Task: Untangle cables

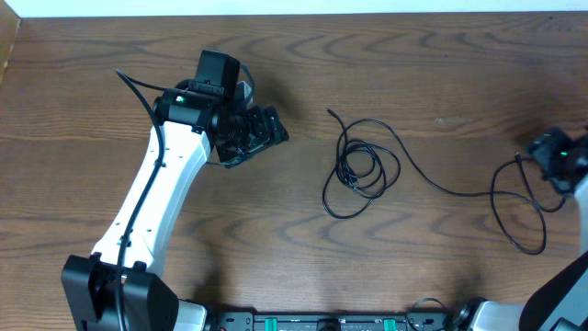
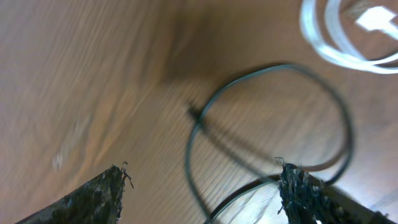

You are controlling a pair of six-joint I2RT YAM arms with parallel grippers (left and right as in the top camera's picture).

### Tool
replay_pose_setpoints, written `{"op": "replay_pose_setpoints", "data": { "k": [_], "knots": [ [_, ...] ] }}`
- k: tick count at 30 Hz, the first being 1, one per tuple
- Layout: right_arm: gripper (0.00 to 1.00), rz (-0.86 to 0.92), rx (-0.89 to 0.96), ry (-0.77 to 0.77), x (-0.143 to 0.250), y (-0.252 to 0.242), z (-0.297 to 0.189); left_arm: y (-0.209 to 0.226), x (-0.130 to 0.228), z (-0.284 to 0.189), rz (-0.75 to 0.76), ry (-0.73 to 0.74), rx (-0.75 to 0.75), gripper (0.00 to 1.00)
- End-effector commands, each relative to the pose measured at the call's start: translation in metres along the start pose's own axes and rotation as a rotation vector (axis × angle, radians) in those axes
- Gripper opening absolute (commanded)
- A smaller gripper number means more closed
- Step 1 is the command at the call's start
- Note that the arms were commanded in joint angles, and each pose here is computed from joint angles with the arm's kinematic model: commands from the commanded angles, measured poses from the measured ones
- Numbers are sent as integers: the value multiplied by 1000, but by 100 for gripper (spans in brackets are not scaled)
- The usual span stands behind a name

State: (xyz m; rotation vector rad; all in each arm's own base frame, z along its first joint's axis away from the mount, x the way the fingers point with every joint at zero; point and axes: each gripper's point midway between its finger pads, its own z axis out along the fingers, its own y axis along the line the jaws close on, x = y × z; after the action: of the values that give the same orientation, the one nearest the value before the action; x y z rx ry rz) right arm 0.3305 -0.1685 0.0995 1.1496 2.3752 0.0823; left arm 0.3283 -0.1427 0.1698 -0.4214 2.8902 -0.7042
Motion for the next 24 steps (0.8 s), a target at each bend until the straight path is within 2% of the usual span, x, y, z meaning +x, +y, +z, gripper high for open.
{"op": "replay_pose_setpoints", "data": {
  "k": [1,7,11,13,18,24],
  "knots": [
    [78,-135,-35,41,20,30,-1,6,-5,-1,22,-22,-33,82],
    [80,-265,-86,110,58,71,-2,7,-7,-1,24,-33,-39,82],
    [80,-353,-163,169,88,101,-5,17,-19,-2,31,-98,-109,82],
    [86,-391,-179,184,100,111,-7,16,-21,-2,33,-103,-105,82],
    [99,-437,-199,198,114,123,-9,6,-21,1,62,-115,-89,82],
    [99,-446,-202,201,116,126,-10,-13,-14,21,134,-107,-96,82]
  ]
}}
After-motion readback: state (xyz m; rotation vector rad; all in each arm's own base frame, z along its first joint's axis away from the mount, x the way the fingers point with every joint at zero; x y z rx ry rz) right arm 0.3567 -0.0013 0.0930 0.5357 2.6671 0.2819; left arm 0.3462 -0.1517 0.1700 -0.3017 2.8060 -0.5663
